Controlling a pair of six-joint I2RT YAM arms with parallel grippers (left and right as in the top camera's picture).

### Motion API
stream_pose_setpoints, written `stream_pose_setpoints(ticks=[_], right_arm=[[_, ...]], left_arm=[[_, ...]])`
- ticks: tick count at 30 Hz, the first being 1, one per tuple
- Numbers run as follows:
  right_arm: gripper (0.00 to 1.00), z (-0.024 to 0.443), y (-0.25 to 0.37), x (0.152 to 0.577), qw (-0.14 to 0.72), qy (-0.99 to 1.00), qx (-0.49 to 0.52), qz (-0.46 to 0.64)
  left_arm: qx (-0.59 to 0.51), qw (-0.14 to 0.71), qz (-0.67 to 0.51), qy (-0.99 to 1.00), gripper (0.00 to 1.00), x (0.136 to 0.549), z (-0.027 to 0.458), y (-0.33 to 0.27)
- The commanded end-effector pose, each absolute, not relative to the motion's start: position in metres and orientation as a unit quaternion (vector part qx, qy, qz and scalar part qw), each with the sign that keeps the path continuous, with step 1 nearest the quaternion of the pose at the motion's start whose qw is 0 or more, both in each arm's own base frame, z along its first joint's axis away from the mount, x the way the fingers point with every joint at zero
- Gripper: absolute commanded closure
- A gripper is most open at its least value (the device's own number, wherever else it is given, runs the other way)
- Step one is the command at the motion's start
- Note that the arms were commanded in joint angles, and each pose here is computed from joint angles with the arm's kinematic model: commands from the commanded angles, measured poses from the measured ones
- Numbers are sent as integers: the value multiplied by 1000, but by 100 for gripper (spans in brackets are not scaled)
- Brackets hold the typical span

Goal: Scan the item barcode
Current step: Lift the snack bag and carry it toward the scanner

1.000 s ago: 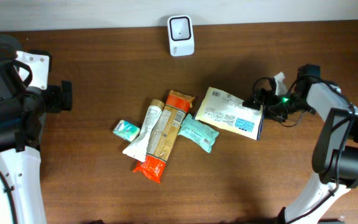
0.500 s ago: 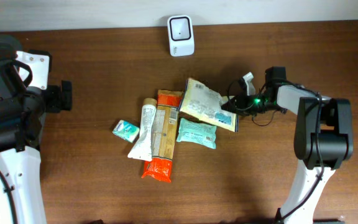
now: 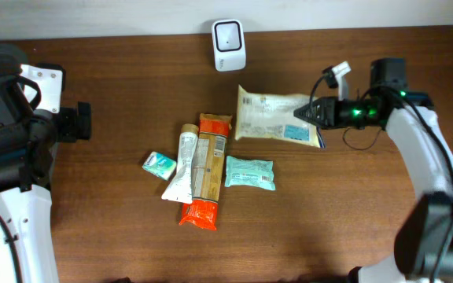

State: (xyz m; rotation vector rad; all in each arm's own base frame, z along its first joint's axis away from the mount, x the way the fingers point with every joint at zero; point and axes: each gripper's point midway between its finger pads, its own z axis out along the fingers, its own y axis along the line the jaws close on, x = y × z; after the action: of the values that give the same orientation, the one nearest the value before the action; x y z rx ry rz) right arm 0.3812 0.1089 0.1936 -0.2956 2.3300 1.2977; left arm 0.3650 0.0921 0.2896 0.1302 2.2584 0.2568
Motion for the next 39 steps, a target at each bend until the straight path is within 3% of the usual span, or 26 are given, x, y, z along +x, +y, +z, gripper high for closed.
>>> stream_pose_setpoints(ticks=[1, 12, 23, 29, 34, 39], right_arm=[[96, 243, 124, 365, 259, 796, -150, 526], [96, 285, 135, 349, 242, 723, -153, 629], [96, 277, 131, 367, 243, 753, -122, 598], [96, 237, 128, 422, 310, 890, -82, 323], [96, 245, 123, 467, 430, 899, -86, 17], [96, 266, 149, 502, 516, 821, -147, -194]], left_arm=[[61, 422, 103, 899, 1, 366, 292, 92], [61, 422, 104, 899, 1, 366, 292, 92], [61, 422, 104, 899, 1, 366, 292, 92], [61, 422, 104, 899, 1, 366, 292, 92], [61, 421, 103, 899, 1, 366, 291, 92], [61, 421, 103, 899, 1, 366, 291, 92]])
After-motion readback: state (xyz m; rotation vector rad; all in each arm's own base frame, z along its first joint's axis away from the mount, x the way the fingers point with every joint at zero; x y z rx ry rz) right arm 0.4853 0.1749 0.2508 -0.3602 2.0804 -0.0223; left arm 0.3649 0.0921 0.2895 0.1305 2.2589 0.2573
